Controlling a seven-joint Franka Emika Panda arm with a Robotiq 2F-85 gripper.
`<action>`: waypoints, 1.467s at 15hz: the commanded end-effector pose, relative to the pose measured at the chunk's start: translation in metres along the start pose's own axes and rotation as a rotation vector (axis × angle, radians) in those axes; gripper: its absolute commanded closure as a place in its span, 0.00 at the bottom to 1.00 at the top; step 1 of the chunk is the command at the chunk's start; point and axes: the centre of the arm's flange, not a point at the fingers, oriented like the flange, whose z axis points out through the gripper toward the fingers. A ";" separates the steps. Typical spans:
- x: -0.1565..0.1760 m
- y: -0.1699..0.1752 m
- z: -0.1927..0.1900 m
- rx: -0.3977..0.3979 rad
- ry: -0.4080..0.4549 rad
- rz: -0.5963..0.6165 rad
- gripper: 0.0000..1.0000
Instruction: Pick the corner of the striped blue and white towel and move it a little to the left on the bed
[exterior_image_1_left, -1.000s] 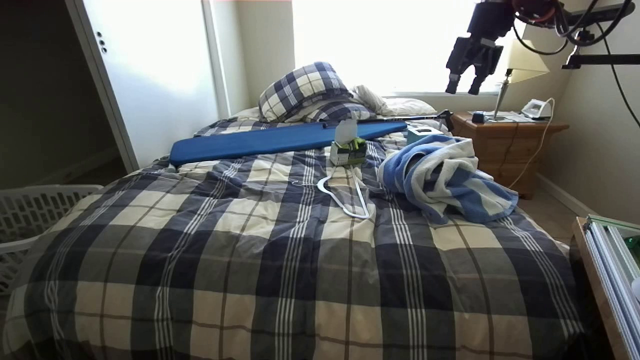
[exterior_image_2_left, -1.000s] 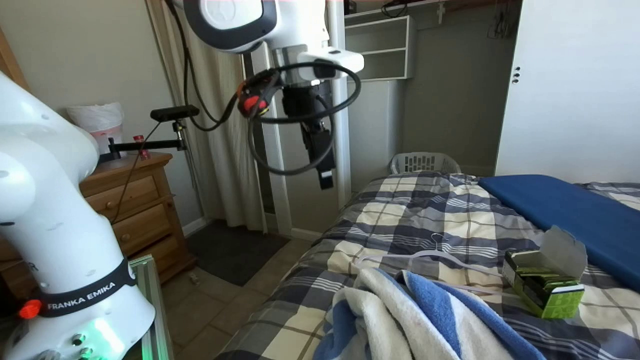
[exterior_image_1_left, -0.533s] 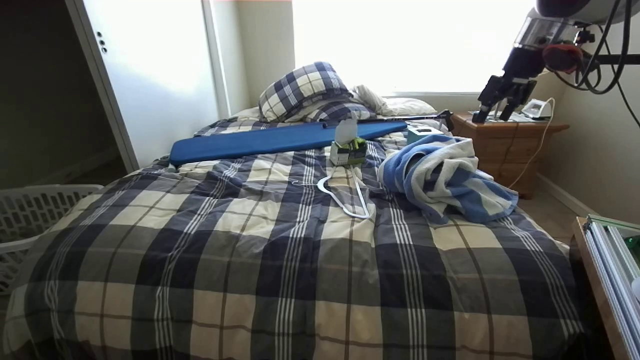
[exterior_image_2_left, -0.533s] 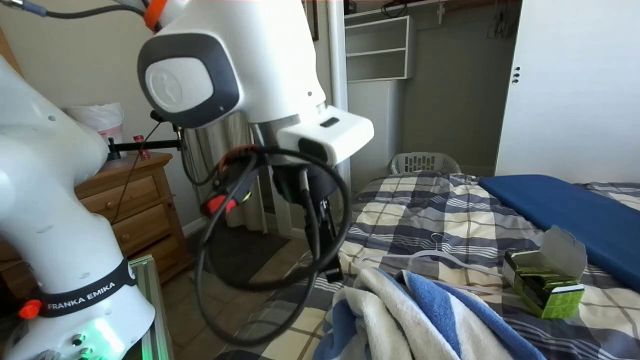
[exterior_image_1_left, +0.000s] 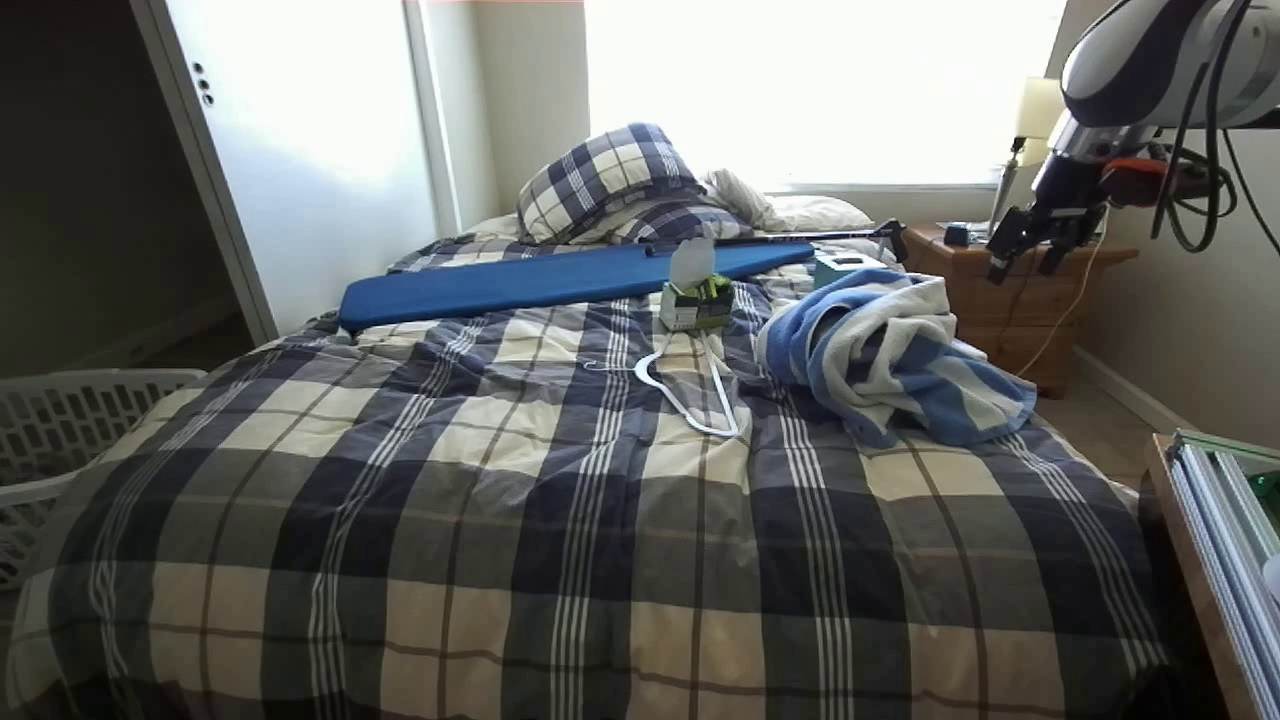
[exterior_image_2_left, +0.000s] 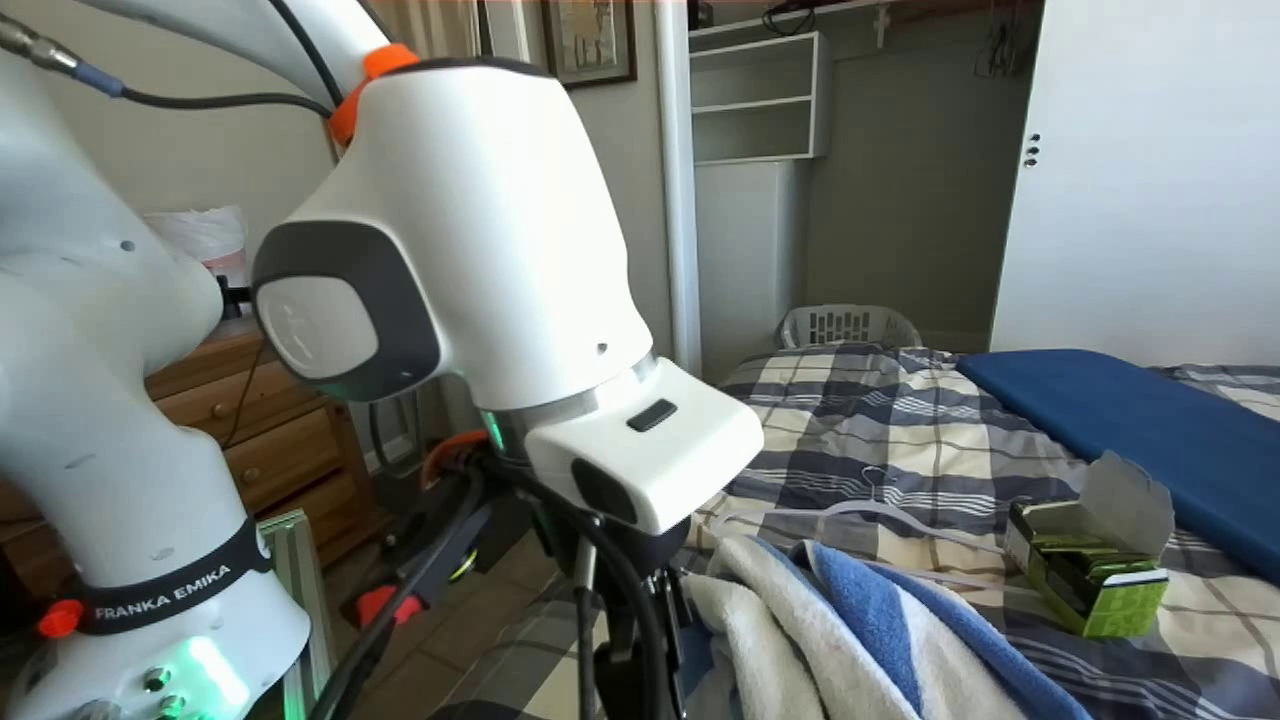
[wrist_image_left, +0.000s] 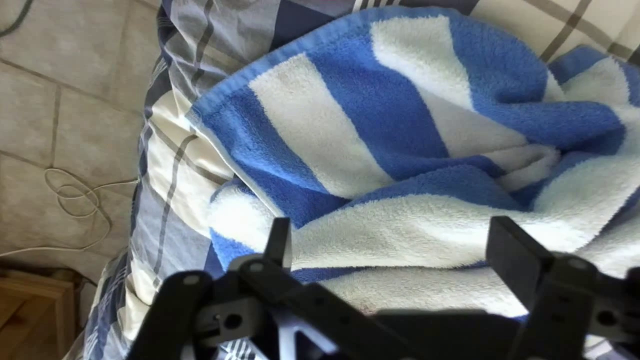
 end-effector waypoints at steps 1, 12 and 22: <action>0.001 0.000 0.000 -0.001 0.000 0.000 0.00; 0.001 0.077 0.078 0.070 0.002 0.191 0.00; -0.002 0.078 0.066 0.082 0.016 0.263 0.00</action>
